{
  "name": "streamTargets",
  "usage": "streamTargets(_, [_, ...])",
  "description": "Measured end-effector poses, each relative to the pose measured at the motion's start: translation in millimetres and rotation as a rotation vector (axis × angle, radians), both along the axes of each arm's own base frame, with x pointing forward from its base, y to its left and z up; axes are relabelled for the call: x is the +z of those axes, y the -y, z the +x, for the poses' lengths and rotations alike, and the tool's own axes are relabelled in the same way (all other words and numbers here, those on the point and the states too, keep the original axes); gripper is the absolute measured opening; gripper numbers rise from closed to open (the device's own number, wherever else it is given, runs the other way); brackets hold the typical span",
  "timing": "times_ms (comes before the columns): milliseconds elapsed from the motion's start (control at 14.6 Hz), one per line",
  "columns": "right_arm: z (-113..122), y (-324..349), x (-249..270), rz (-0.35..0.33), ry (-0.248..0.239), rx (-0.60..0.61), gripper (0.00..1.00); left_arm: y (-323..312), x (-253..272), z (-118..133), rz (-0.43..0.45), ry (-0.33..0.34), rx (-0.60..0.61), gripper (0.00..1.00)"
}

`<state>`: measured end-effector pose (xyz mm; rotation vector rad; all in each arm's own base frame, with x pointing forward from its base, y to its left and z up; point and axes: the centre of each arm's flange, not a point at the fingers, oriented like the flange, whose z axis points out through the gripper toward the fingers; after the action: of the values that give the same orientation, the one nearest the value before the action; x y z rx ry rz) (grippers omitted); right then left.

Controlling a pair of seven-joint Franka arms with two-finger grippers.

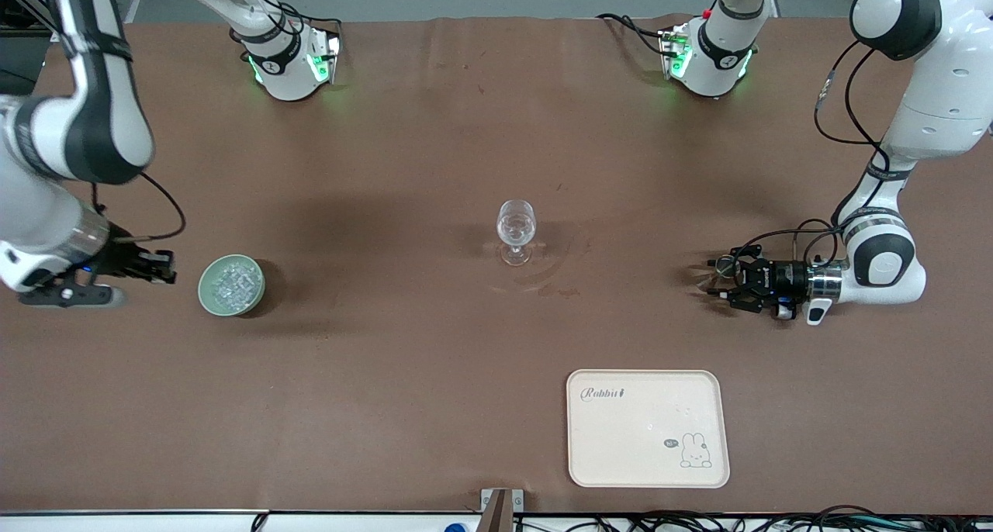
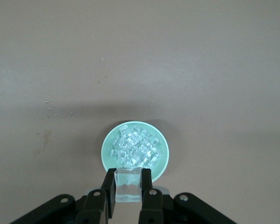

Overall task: Pour wine and add ice with both arms
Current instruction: 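Grasp an ice cube with the right gripper while the left gripper grasps the jigger, then lift the ice cube with the right gripper while the left gripper lifts the jigger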

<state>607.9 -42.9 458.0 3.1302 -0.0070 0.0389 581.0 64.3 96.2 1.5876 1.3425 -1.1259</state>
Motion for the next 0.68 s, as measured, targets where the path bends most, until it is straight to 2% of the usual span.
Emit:
streamTargets(137, [-7.6, 5.9, 46.0, 0.004, 0.002, -0.010, 0.25, -0.1, 0.0, 0.1, 0.000, 0.000, 0.000, 0.60])
streamTargets(205, [-14.3, 7.3, 67.2, 0.007, 0.010, -0.013, 0.25, -0.1, 0.0, 0.1, 0.000, 0.001, 0.000, 0.54])
streamTargets(274, [-22.7, 7.4, 85.5, 0.009, 0.015, -0.013, 0.25, -0.1, 0.0, 0.1, -0.001, 0.005, -0.001, 0.54])
streamTargets(342, [-32.9, 7.0, 103.1, 0.012, 0.020, -0.012, 0.25, 0.0, -0.1, -0.1, -0.002, 0.011, -0.004, 0.50])
streamTargets(479, [-53.2, 6.6, 134.1, 0.018, 0.034, -0.012, 0.25, 0.6, 0.0, -0.7, -0.008, 0.017, -0.009, 0.29])
streamTargets(684, [-73.3, 6.8, 162.4, 0.021, 0.053, -0.011, 0.25, 1.4, 0.6, -1.3, -0.015, 0.015, -0.014, 0.26])
